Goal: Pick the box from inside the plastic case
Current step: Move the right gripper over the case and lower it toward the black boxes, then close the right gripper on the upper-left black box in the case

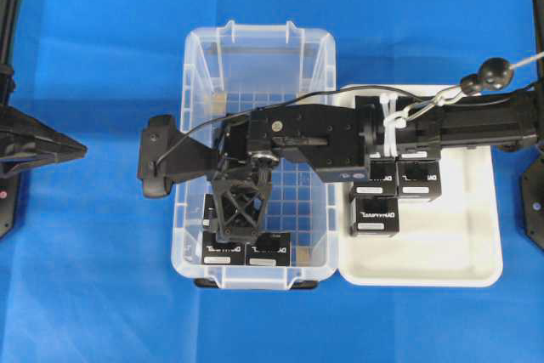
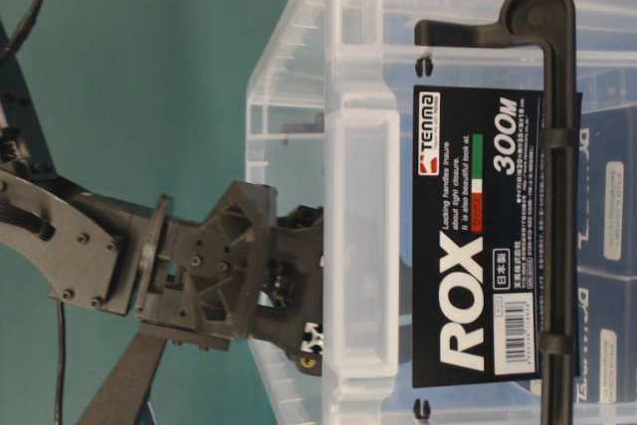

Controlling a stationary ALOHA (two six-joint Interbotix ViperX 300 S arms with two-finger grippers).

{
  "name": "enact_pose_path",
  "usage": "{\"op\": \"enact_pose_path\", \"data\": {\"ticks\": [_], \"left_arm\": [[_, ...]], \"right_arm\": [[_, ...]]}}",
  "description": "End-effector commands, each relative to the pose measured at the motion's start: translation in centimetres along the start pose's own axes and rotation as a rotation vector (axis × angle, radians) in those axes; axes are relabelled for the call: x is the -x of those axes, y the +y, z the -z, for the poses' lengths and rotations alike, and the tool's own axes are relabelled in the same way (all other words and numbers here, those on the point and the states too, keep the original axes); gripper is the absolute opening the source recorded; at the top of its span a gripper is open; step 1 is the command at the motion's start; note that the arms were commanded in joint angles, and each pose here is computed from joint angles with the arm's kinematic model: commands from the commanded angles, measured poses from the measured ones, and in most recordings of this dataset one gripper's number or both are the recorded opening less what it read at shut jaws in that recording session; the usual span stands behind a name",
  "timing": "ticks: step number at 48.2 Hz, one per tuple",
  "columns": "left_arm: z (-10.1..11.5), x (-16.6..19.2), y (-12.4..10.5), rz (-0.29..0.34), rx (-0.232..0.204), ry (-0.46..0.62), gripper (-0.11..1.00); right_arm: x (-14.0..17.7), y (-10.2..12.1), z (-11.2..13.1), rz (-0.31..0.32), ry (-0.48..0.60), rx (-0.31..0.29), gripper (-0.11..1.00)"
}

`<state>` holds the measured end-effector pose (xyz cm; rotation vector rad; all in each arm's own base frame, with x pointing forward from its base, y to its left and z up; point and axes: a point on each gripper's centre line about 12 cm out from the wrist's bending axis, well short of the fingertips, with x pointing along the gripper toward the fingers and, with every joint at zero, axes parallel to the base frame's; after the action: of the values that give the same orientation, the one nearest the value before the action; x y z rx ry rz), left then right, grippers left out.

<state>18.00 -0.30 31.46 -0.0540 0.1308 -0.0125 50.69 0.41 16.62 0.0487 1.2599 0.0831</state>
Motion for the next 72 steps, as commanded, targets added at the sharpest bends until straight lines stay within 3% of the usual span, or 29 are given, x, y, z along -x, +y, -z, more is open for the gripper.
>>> {"op": "enact_pose_path", "data": {"ticks": [1, 18, 47, 66, 72], "left_arm": [[-1.2, 0.1, -0.1, 0.003, -0.005, -0.031, -0.06], [-1.2, 0.1, 0.0, 0.0, -0.003, -0.029, -0.06], [-0.9, 0.0, 0.0, -0.005, -0.002, -0.008, -0.06], [-0.9, 0.0, 0.1, -0.006, -0.002, -0.007, -0.06], [-1.0, 0.1, 0.1, -0.006, -0.001, -0.01, -0.06]], "right_arm": [[-0.6, 0.4, -0.1, -0.005, 0.001, 0.017, 0.99], [-1.8, 0.9, 0.1, -0.006, -0.005, 0.033, 0.99], [-2.5, -2.5, 1.1, 0.031, -0.026, -0.018, 0.99], [-3.5, -2.5, 1.6, 0.038, -0.056, -0.017, 0.99], [-3.5, -2.4, 1.7, 0.039, -0.068, -0.014, 0.94]]}}
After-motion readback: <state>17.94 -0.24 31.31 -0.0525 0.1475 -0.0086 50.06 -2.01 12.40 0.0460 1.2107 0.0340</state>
